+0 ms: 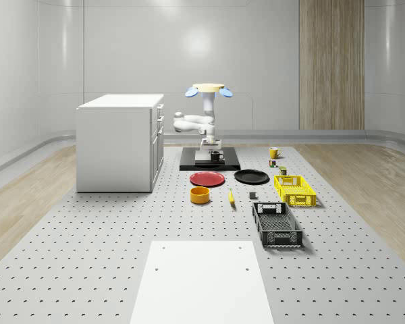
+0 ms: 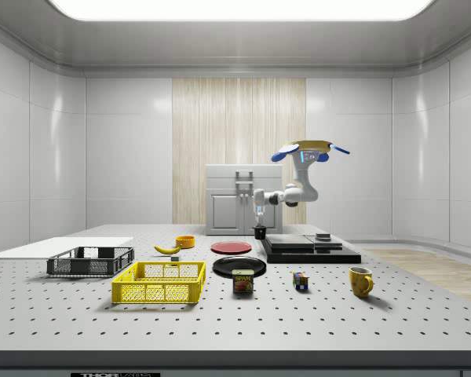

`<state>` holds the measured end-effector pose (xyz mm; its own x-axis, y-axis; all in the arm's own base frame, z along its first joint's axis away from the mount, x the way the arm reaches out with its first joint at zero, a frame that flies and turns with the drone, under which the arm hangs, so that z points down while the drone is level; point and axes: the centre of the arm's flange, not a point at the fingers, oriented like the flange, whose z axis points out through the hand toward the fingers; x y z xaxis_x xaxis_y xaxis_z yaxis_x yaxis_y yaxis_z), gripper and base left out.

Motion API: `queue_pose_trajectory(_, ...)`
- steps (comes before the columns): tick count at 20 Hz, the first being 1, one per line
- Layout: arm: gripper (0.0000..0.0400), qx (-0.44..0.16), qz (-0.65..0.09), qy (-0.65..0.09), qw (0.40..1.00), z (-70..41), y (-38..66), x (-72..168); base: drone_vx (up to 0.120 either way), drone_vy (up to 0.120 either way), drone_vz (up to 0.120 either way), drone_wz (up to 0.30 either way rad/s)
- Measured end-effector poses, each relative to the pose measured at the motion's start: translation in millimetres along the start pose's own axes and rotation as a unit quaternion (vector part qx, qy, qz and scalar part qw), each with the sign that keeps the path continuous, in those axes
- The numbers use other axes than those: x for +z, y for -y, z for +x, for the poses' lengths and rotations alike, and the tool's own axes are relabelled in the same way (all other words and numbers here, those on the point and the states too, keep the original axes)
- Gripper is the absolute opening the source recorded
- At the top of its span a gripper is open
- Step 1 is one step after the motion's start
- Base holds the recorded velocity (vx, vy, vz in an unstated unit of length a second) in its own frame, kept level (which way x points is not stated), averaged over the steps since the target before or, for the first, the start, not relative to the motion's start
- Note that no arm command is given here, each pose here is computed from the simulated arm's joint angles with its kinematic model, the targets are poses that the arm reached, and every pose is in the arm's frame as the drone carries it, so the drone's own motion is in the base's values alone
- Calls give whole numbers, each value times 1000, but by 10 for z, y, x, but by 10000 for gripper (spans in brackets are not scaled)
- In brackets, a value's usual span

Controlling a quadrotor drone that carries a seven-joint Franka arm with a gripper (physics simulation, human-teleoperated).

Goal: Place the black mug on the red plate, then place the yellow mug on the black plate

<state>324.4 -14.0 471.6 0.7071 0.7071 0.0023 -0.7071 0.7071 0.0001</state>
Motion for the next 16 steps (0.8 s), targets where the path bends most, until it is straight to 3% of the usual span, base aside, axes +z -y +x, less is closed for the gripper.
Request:
queue_pose_trajectory(7, 110, 0, 0, 0, 1000, 0, 0, 0, 114, -109, 0, 0)
queue_pose_trajectory(16, 110, 0, 0, 0, 1000, 147, -114, 0, 0, 0, 0, 0)
